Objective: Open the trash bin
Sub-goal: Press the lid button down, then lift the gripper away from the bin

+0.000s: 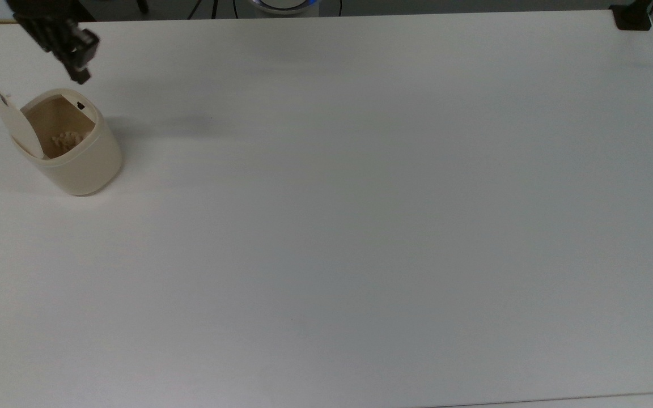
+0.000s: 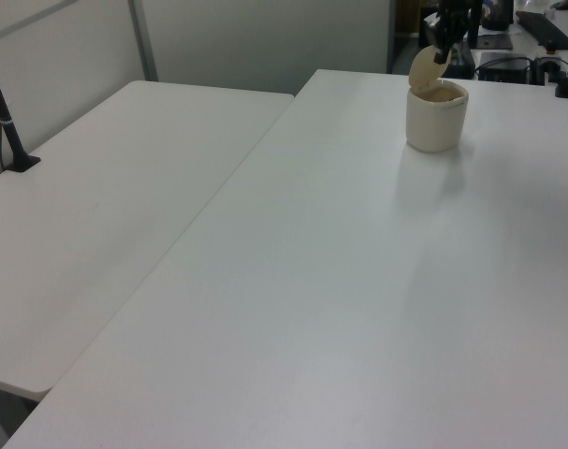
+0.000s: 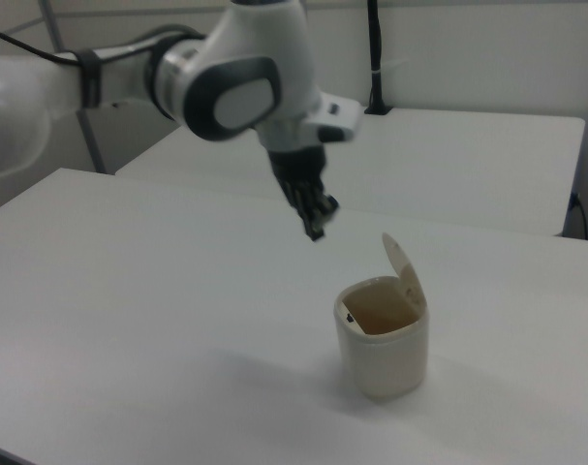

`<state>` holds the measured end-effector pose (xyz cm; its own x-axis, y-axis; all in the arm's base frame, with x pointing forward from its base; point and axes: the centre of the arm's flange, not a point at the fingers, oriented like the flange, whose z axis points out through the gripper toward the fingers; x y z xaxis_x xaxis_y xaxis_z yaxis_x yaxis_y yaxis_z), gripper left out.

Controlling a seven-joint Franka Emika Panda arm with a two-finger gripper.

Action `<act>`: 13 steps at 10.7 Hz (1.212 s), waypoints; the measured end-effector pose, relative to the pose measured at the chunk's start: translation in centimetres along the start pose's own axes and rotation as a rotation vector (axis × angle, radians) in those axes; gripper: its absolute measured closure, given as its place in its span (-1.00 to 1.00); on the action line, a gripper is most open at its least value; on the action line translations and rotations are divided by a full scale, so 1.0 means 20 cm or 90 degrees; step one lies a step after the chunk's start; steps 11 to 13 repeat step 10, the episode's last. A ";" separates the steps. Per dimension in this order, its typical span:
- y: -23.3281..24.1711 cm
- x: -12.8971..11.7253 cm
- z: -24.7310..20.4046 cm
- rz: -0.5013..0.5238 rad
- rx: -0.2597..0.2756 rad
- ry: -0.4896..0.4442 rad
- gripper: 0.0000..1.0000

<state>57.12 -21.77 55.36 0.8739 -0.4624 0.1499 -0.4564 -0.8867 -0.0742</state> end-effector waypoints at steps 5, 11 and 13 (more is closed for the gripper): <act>-0.68 -0.29 -0.18 -0.240 0.049 -0.038 -0.37; -0.73 -0.47 -0.37 -0.325 0.038 -0.074 -1.00; -0.73 -0.47 -0.37 -0.325 0.038 -0.074 -1.00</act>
